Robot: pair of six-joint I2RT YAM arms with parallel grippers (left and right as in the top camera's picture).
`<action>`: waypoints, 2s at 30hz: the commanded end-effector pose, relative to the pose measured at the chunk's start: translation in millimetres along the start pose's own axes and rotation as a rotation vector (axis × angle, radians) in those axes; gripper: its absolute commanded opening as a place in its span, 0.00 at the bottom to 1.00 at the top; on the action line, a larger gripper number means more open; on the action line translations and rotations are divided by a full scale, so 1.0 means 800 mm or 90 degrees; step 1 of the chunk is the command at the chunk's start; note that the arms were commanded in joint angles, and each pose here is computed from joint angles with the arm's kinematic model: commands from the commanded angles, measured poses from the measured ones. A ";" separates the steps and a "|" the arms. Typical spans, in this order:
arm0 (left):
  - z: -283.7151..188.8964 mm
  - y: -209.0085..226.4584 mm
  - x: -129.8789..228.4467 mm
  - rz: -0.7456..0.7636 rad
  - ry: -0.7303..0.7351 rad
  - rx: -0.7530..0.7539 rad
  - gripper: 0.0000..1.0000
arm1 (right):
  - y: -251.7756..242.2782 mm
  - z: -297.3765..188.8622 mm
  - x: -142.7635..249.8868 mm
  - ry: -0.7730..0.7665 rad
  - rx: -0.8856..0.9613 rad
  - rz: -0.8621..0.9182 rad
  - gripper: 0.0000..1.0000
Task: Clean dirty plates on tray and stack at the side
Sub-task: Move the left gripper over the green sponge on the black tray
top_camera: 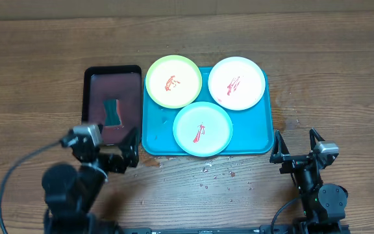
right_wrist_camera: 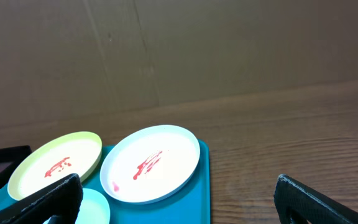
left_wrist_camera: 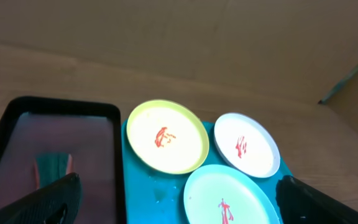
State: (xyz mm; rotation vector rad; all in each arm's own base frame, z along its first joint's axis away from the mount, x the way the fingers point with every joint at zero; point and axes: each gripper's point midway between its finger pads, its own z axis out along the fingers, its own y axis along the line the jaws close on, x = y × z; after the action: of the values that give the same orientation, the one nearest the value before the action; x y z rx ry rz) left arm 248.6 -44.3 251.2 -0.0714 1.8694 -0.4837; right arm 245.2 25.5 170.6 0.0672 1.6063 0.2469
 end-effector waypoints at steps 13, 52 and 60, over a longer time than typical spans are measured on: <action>0.002 -0.023 -0.084 0.013 0.008 -0.002 1.00 | -0.004 0.000 0.001 -0.004 0.008 -0.003 1.00; 0.093 0.051 0.044 0.067 0.338 -0.207 1.00 | -0.004 0.000 0.001 -0.004 0.008 -0.003 1.00; 0.090 0.091 0.029 0.074 0.309 -0.302 1.00 | -0.004 0.000 0.001 -0.004 0.008 -0.003 1.00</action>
State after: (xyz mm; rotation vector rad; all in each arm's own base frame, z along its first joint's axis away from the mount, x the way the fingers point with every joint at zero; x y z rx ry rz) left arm 311.1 -28.0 169.5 -0.1025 2.4772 -0.0784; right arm 245.2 25.5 170.7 0.0672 1.6059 0.2475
